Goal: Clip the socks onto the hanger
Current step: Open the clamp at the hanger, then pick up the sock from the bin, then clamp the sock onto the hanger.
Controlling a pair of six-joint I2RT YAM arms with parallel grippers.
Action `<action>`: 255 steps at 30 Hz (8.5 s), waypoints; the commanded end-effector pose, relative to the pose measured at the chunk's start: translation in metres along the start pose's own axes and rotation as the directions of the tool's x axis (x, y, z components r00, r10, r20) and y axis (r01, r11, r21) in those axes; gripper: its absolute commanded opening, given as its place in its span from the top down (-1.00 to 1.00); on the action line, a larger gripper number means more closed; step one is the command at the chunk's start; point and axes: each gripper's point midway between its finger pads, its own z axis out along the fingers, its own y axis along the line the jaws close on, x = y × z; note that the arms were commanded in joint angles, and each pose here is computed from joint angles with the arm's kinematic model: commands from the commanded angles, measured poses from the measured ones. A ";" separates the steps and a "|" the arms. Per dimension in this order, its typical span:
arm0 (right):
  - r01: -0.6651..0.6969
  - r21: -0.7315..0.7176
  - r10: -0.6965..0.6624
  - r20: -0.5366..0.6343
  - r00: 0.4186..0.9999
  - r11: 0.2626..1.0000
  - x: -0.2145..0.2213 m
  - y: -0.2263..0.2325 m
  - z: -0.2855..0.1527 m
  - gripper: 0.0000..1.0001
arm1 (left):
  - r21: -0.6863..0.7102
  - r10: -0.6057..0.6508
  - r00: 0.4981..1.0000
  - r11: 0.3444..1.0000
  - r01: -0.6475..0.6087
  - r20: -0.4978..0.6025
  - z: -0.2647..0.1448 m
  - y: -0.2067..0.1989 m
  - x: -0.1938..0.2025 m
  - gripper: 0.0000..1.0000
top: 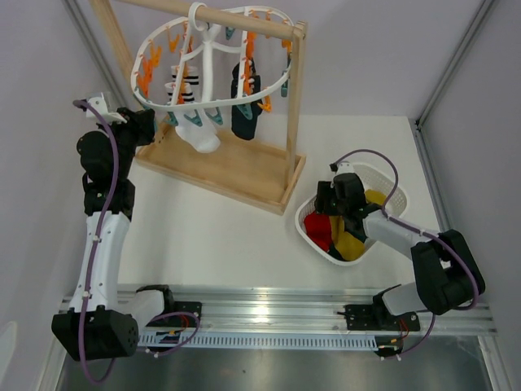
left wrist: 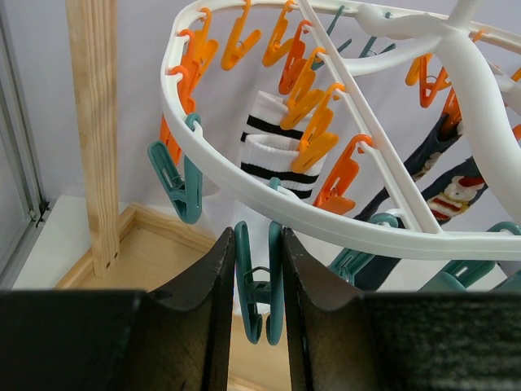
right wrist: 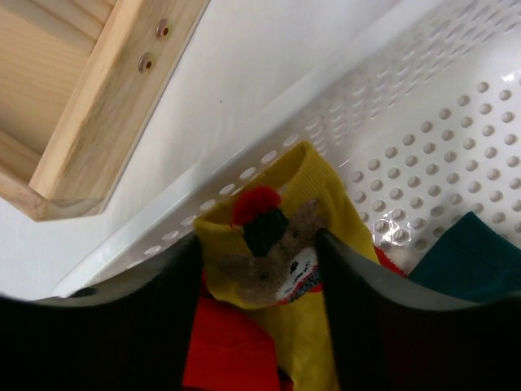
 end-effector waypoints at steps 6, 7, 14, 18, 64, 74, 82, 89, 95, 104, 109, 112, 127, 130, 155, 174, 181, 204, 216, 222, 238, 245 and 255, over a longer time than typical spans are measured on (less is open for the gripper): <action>-0.033 0.075 0.026 0.096 0.995 0.997 -0.016 -0.012 -0.004 0.32 | 0.045 -0.014 0.998 0.999 0.011 0.057 -0.001 -0.015 -0.022 0.99; -0.035 0.078 0.027 0.100 0.995 0.996 -0.017 -0.013 -0.006 0.47 | 0.045 -0.013 0.998 0.999 0.010 0.054 -0.001 -0.014 -0.021 0.99; -0.017 0.021 0.011 0.232 0.973 1.000 -0.057 -0.003 -0.058 0.99 | 0.055 -0.012 0.998 0.998 0.009 0.059 -0.002 -0.017 -0.024 0.99; 0.041 -0.072 -0.016 0.317 0.948 0.997 -0.085 0.015 -0.098 0.99 | 0.055 -0.010 0.998 0.998 0.007 0.059 -0.003 -0.018 -0.024 0.99; 0.107 -0.931 0.254 0.204 0.945 0.348 -0.202 0.447 -0.130 1.00 | 0.112 -0.036 0.997 0.993 0.028 0.073 -0.017 -0.034 -0.018 0.99; 0.053 -0.929 0.285 0.167 0.944 0.367 -0.202 0.458 -0.109 1.00 | 0.128 -0.040 0.997 0.991 0.030 0.070 -0.020 -0.039 -0.014 0.99; 0.021 -0.911 0.271 0.144 0.952 0.411 -0.196 0.454 -0.096 1.00 | 0.133 -0.046 0.996 0.990 0.036 0.076 -0.020 -0.041 -0.017 0.99; -0.006 -0.911 0.254 0.109 0.961 0.412 -0.187 0.455 -0.092 1.00 | 0.128 -0.040 0.996 0.991 0.029 0.083 -0.019 -0.041 -0.020 0.99; -0.029 -0.905 0.237 0.080 0.968 0.425 -0.178 0.455 -0.085 1.00 | 0.126 -0.043 0.995 0.991 0.032 0.086 -0.018 -0.040 -0.020 0.99; -0.042 -0.899 0.229 0.065 0.971 0.436 -0.171 0.455 -0.083 1.00 | 0.129 -0.043 0.995 0.991 0.031 0.088 -0.018 -0.041 -0.021 0.99; -0.049 -0.904 0.224 0.052 0.973 0.424 -0.167 0.457 -0.086 1.00 | 0.125 -0.043 0.995 0.992 0.032 0.088 -0.018 -0.040 -0.020 0.99; -0.052 -0.905 0.221 0.048 0.974 0.423 -0.165 0.458 -0.087 1.00 | 0.127 -0.043 0.995 0.991 0.032 0.087 -0.017 -0.040 -0.020 0.99; -0.061 -0.904 0.223 0.039 0.974 0.423 -0.164 0.459 -0.085 1.00 | 0.128 -0.044 0.995 0.991 0.033 0.086 -0.018 -0.040 -0.019 0.99; -0.059 -0.904 0.229 0.043 0.973 0.424 -0.167 0.459 -0.085 1.00 | 0.129 -0.044 0.996 0.991 0.033 0.083 -0.018 -0.040 -0.018 0.99; -0.054 -0.919 0.272 0.060 0.960 0.391 -0.187 0.458 -0.087 1.00 | 0.138 -0.053 0.996 0.989 0.043 0.067 -0.019 -0.041 -0.011 0.99; -0.050 -0.919 0.317 0.083 0.945 0.391 -0.201 0.445 -0.086 1.00 | 0.126 -0.055 0.996 0.991 0.046 0.068 -0.022 -0.040 -0.015 0.99; -0.042 -0.911 0.315 0.099 0.944 0.411 -0.200 0.442 -0.080 1.00 | 0.128 -0.062 0.996 0.990 0.054 0.057 -0.025 -0.042 -0.017 0.99; 0.010 -0.928 0.331 0.143 0.933 0.372 -0.220 0.442 -0.114 1.00 | 0.090 -0.037 0.998 0.995 0.033 0.047 -0.028 -0.035 -0.012 0.99; 0.004 -0.921 0.338 0.147 0.930 0.390 -0.223 0.441 -0.114 1.00 | 0.089 -0.034 0.999 0.996 0.031 0.041 -0.027 -0.034 -0.008 0.99; -0.002 -0.914 0.336 0.147 0.930 0.405 -0.221 0.439 -0.105 0.94 | 0.093 -0.038 0.998 0.995 0.034 0.046 -0.029 -0.035 -0.011 0.83; 0.038 -0.914 0.308 0.175 0.935 0.404 -0.218 0.442 -0.111 0.19 | 0.066 -0.057 0.998 0.996 0.055 0.031 -0.042 -0.038 -0.022 -0.71; 0.069 -0.892 0.284 0.215 0.934 0.448 -0.210 0.441 -0.110 -0.11 | 0.008 -0.088 0.996 0.996 0.089 -0.016 -0.058 -0.034 -0.024 -0.96; 0.120 -0.839 0.223 0.275 0.935 0.531 -0.194 0.427 -0.117 -0.69 | -0.009 -0.091 0.995 0.996 0.091 -0.041 -0.081 -0.039 -0.031 -0.99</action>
